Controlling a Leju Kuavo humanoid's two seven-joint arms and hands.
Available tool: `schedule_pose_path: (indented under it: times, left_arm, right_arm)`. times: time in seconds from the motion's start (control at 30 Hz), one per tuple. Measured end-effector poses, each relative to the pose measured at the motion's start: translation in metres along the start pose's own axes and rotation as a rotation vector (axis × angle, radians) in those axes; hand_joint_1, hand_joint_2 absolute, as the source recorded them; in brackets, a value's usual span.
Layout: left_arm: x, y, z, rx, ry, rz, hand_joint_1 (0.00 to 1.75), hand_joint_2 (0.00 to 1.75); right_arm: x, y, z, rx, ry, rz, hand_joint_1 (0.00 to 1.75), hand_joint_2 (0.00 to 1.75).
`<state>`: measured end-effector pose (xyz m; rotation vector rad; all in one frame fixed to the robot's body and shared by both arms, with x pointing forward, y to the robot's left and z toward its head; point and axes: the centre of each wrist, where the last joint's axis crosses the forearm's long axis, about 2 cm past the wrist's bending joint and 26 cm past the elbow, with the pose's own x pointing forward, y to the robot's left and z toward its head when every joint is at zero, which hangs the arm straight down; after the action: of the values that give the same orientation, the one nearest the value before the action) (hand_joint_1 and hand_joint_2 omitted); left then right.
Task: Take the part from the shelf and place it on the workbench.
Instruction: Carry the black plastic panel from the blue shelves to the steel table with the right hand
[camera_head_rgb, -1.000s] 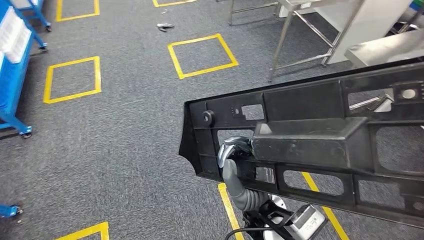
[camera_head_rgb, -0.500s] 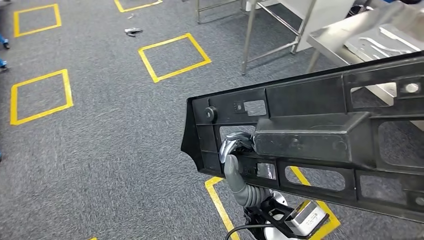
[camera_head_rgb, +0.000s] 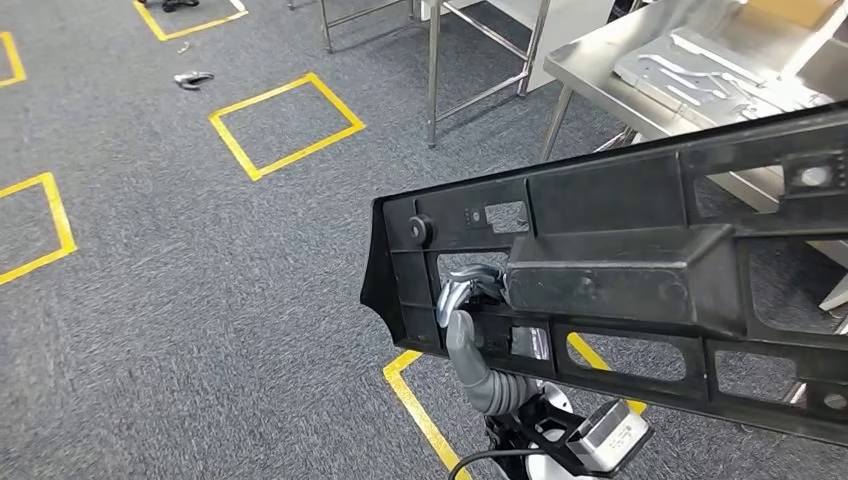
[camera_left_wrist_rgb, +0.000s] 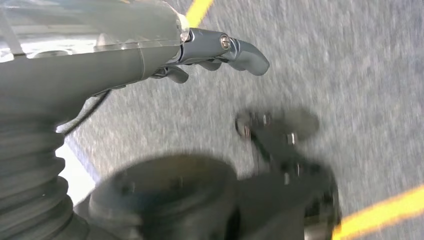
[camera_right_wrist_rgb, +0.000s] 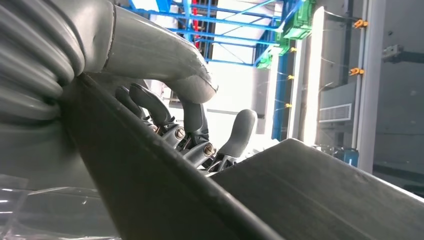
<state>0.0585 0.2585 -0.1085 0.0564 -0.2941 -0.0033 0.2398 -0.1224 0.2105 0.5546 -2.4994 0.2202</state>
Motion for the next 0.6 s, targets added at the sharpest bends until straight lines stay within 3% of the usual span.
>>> schedule_pose_path:
  times: [0.6]
  left_arm:
    - [0.002,-0.002,0.000,0.000,-0.004,0.009,0.00,1.75]
  right_arm:
    - [0.002,0.001,0.014,0.006,0.019,-0.005,1.75,1.75]
